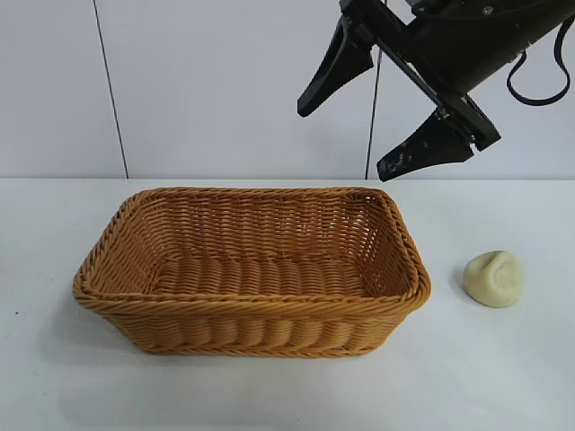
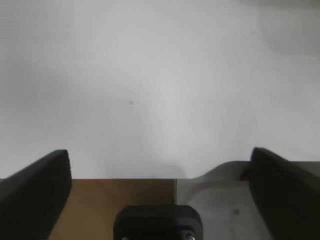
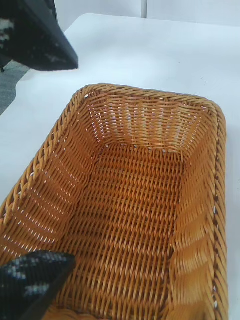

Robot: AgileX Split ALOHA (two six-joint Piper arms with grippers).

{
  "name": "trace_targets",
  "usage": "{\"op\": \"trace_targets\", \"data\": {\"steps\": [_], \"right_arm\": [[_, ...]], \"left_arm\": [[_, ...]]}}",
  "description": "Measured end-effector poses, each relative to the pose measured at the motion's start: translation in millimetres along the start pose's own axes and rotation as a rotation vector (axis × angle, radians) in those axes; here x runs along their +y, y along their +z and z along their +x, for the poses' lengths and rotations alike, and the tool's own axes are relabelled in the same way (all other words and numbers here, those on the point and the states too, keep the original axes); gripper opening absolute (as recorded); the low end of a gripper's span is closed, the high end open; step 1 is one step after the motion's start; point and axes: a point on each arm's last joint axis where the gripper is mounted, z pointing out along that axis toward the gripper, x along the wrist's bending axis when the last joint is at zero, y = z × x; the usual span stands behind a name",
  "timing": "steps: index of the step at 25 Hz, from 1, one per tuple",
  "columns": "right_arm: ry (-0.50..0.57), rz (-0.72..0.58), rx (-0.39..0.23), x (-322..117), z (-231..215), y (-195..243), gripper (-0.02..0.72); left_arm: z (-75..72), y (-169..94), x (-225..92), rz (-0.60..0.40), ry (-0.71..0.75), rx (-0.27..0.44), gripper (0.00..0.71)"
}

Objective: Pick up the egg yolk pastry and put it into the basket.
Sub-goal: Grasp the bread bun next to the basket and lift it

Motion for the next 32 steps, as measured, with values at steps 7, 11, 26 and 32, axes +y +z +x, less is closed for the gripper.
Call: {"op": "trace_targets", "data": {"steps": [7,11,26,32], "right_arm": [[0.0,0.0,0.0,0,0,0,0.694],[0.0,0.0,0.0,0,0,0,0.694],[-0.082,0.053,-0.066,-1,-2,-4,0.694],[-0.196,0.096,-0.327,12,-7,-26,0.694]], "left_arm": [[0.2,-8,-49,-0.238,0.004,-0.015,0.692],[0.0,-22,-64,-0.378,0.009,-0.02,0.692],[-0.2,-45,-104,-0.678,0.022,-0.032,0.692],[-0.2,-45,-104,-0.678,0.022,-0.032,0.692]]}}
